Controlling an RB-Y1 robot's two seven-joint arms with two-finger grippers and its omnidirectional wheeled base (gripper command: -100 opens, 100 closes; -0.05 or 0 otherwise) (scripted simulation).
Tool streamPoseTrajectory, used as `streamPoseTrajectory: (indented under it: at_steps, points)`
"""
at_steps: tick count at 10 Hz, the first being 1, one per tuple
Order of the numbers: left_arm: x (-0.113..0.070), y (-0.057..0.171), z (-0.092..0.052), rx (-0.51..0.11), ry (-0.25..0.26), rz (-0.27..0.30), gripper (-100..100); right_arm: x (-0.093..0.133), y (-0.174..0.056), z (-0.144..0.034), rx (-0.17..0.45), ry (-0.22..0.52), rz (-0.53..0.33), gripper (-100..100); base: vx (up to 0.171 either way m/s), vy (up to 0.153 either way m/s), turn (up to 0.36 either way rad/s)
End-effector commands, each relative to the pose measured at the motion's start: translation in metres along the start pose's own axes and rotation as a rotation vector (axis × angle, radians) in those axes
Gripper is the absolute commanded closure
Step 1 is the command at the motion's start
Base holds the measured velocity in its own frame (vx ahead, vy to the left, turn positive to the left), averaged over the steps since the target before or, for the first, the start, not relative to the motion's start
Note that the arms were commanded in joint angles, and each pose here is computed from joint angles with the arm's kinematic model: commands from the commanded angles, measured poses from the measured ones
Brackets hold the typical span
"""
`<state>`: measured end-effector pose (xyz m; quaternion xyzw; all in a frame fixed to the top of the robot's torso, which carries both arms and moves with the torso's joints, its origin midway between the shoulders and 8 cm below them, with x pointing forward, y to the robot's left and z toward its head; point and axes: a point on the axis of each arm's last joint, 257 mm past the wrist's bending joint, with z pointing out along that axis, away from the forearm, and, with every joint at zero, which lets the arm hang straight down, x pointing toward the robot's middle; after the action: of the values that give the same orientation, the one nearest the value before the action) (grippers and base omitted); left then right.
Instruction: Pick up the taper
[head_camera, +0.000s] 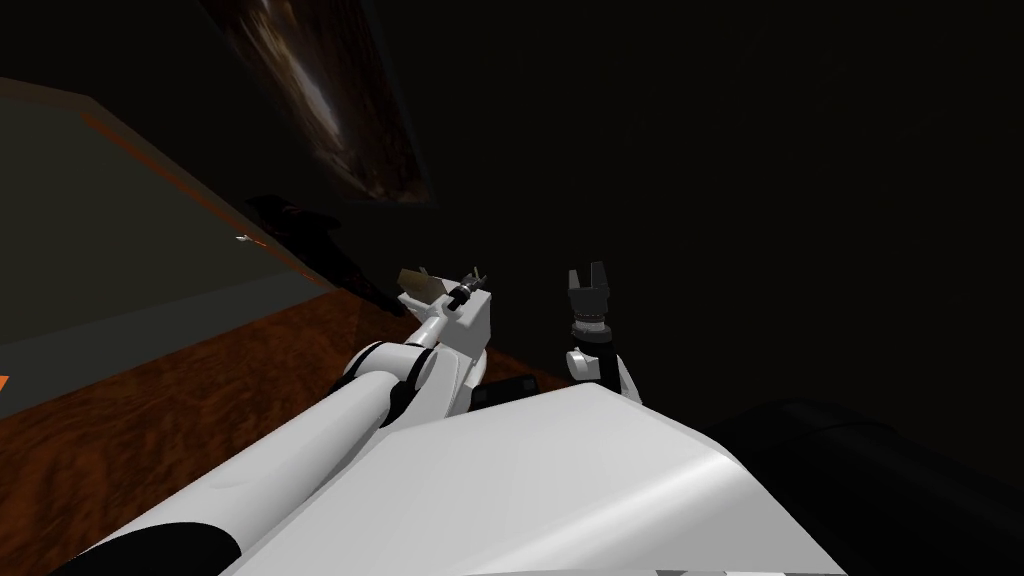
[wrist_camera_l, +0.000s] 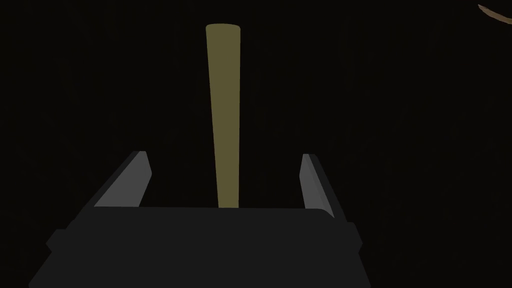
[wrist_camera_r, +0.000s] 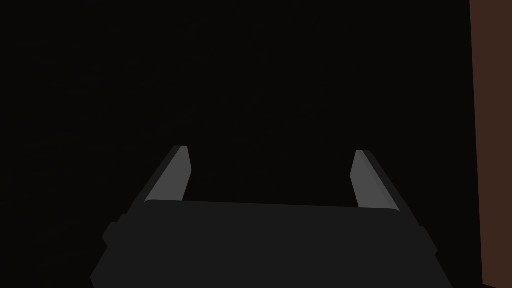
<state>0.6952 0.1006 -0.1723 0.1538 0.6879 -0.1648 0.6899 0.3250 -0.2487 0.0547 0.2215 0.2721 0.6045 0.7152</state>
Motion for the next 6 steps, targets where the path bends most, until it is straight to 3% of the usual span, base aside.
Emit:
streamPoseTrajectory:
  at_steps: [1, 2, 3, 4, 5, 6]
  points:
    - [0.0, 0.0, 0.0, 0.0, 0.0, 0.0, -100, 0.0, 0.0, 0.0, 0.0, 0.0, 0.0, 0, 0.0, 0.0, 0.0]
    - [0.0, 0.0, 0.0, 0.0, 0.0, 0.0, -100, 0.0, 0.0, 0.0, 0.0, 0.0, 0.0, 0, 0.0, 0.0, 0.0]
    - [0.01, 0.017, -0.009, -0.041, 0.024, -0.007, -100, 0.0, 0.0, 0.0, 0.0, 0.0, 0.0, 0, -0.019, 0.045, -0.283]
    - [0.005, 0.016, -0.007, -0.038, 0.014, -0.006, -100, 0.0, 0.0, 0.0, 0.0, 0.0, 0.0, 0, -0.027, 0.053, -0.18]
    - [0.021, 0.035, -0.019, -0.083, 0.05, -0.008, -100, 0.0, 0.0, 0.0, 0.0, 0.0, 0.0, 0, -0.015, 0.054, -0.38]
    - [0.008, 0.032, -0.016, -0.078, 0.026, -0.011, -100, 0.0, 0.0, 0.0, 0.0, 0.0, 0.0, 0, -0.011, 0.057, -0.179]
